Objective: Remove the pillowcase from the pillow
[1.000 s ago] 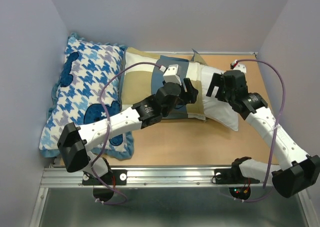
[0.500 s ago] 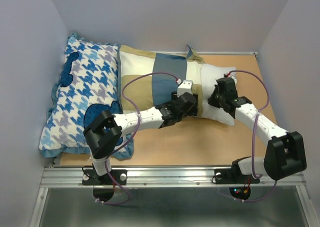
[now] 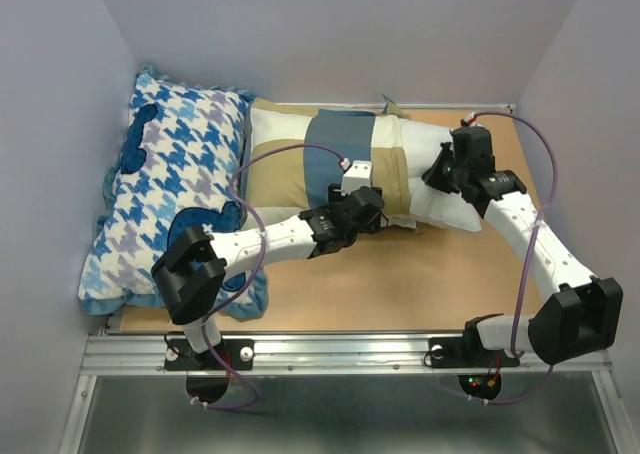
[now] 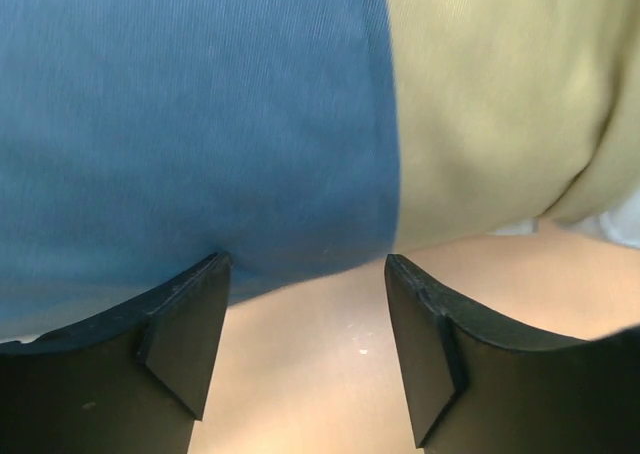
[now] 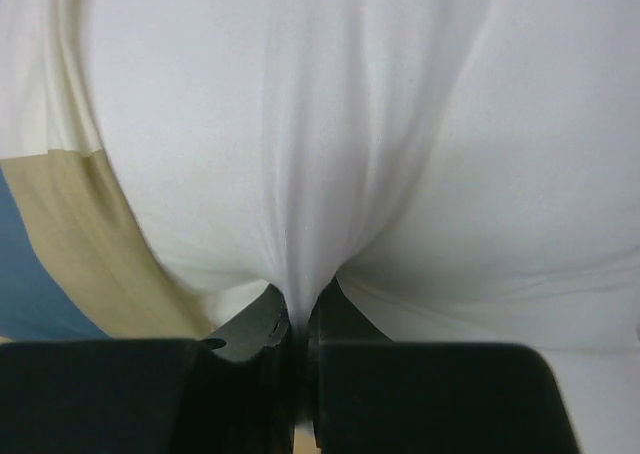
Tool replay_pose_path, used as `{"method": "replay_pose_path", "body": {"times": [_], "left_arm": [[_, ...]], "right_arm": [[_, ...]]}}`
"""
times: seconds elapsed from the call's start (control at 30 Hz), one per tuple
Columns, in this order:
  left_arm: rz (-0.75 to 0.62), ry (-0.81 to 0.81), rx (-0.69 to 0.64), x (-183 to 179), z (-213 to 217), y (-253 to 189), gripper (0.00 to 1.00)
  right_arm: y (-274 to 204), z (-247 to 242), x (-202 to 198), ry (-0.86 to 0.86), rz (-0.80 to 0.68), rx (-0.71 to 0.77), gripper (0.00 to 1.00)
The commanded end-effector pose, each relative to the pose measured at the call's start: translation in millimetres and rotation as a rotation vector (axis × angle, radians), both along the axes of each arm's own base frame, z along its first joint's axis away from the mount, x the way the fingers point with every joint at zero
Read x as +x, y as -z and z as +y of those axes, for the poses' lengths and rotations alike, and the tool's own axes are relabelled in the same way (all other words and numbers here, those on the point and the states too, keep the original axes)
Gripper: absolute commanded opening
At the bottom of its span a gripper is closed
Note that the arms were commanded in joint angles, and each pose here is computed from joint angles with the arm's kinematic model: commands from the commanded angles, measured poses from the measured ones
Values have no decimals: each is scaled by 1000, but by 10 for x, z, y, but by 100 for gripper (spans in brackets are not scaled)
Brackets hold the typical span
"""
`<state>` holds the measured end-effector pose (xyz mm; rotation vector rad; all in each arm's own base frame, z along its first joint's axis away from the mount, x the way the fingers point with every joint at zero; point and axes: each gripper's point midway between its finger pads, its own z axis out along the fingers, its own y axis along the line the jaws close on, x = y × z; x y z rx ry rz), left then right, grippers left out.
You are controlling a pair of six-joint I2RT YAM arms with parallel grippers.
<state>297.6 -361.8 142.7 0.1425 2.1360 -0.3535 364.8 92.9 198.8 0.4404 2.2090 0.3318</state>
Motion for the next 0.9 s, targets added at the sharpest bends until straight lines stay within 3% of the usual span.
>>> {"method": "replay_pose_path", "body": {"times": [0.0,0.17,0.53,0.7,0.87], "left_arm": [[-79,-9,-41,-89,107,-508,76],[-77,-12,-83,-178,166,-540,77],[-18,112,-109,-481,-151,-223,77],[-141,128,-166,-466,-321,-739,77],[-242,130,-288,-382,-464,-1539,76]], "right_arm": [[-887,-41,129,0,-199,20,0],[-1201,25,117,-38,-241,42,1],[-1357,57,129,-65,-249,38,1],[-1235,64,107,-75,-219,31,1],[-1144,50,45,-75,-204,26,0]]}}
